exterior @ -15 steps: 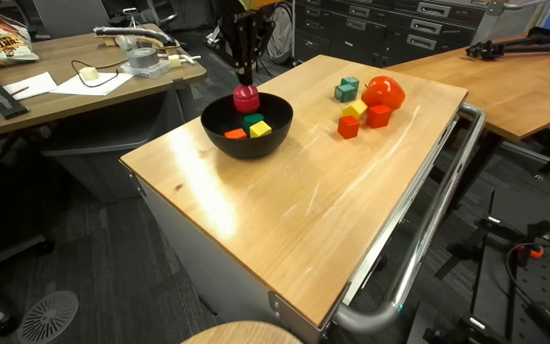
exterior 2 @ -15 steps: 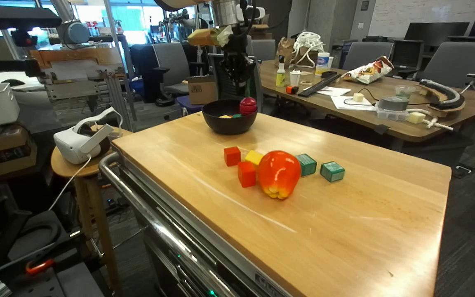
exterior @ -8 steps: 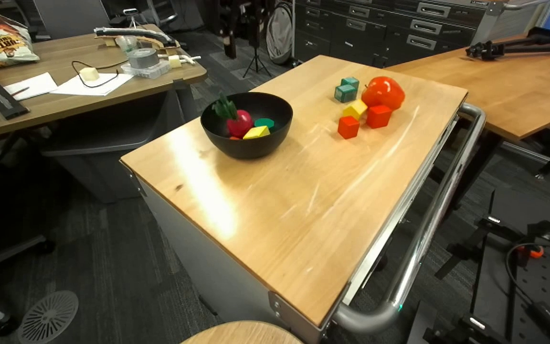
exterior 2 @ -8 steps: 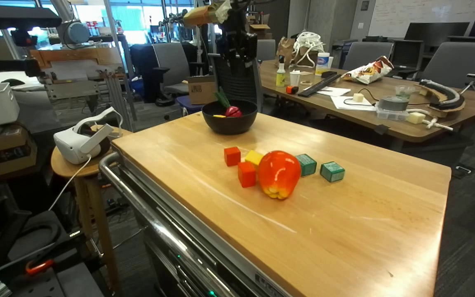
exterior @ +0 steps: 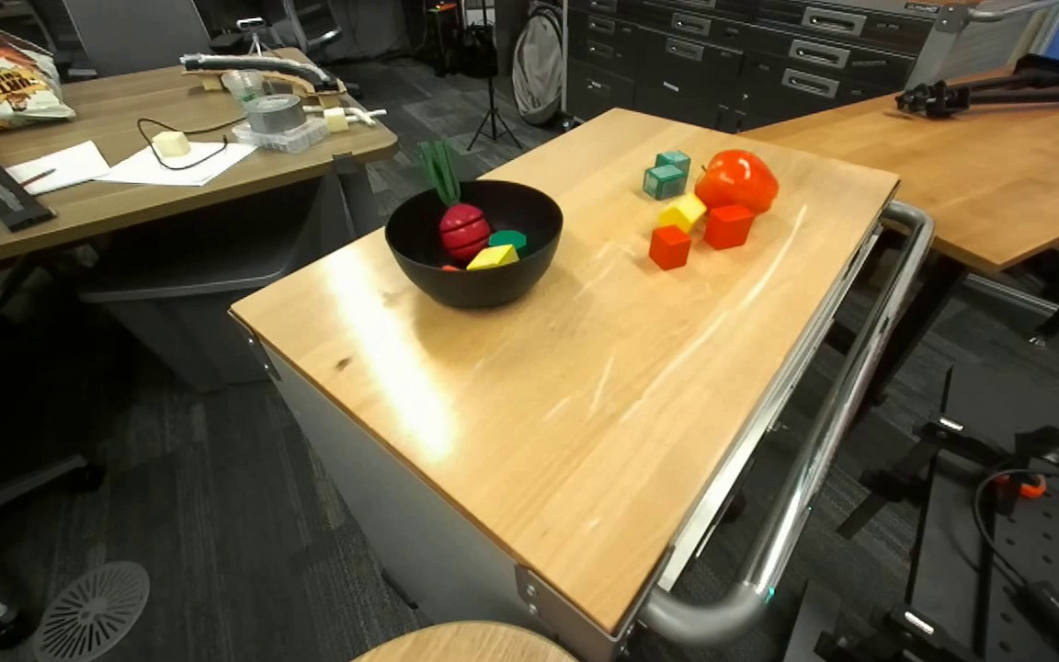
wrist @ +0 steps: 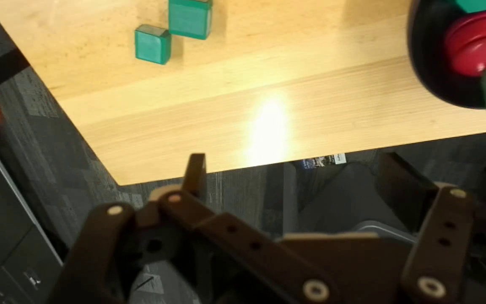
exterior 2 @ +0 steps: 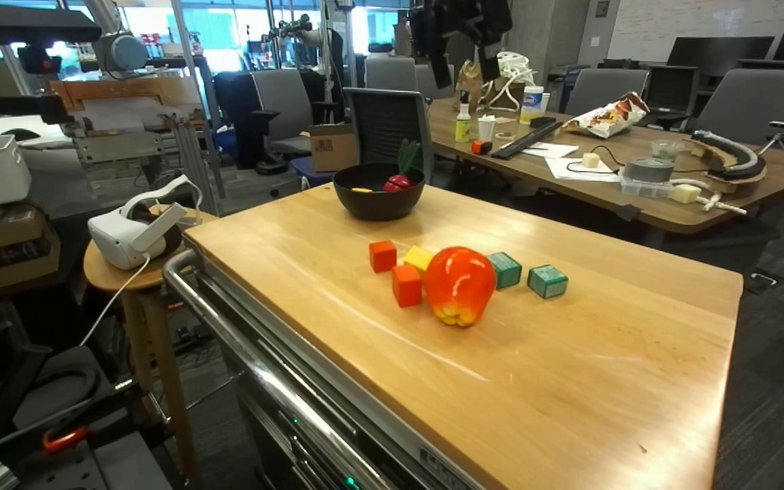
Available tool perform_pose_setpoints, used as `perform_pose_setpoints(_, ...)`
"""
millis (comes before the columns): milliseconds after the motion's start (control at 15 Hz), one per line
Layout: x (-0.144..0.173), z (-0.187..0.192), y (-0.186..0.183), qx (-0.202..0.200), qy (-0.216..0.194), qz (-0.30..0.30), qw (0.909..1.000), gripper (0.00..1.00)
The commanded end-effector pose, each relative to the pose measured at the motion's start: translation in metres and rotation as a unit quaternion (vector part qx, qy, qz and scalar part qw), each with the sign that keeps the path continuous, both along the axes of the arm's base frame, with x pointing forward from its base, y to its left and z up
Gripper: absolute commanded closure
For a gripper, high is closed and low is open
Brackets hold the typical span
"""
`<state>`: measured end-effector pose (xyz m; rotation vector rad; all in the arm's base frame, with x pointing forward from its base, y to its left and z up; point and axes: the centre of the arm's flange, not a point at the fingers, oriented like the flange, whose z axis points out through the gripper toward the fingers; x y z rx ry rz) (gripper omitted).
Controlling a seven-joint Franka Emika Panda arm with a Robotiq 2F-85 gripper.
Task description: Put all the colored objects on the table in the bowl except the apple- move it backward
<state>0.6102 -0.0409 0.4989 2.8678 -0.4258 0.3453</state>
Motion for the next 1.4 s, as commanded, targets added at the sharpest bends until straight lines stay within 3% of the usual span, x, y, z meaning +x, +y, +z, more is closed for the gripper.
perform_pose_setpoints(0, 0.0, -0.001, -0.004, 0.0, 0.001, -0.002, 1.0, 0.0)
perform_pose_setpoints(133, 0.002, -0.003, 0.004, 0.0, 0.002, 0.005, 1.0, 0.0)
perform_pose_setpoints(333, -0.003, -0.015, 0.012, 0.031, 0.044, 0.107, 0.9928, 0.0)
perform_pose_setpoints(600, -0.01, -0.029, 0.0, 0.088, 0.073, 0.197, 0.9737, 0.0)
perform_pose_setpoints(667, -0.004, -0.032, 0.009, 0.064, 0.062, 0.16, 0.9832, 0.0)
perform_pose_setpoints(800, -0.006, -0.035, 0.003, 0.077, 0.067, 0.182, 0.9781, 0.0)
perform_pose_setpoints(1000, -0.006, -0.04, 0.003, 0.07, 0.074, 0.178, 0.9788, 0.0)
perform_pose_setpoints(1333, -0.038, -0.1, -0.015, 0.09, 0.146, 0.156, 0.9728, 0.0)
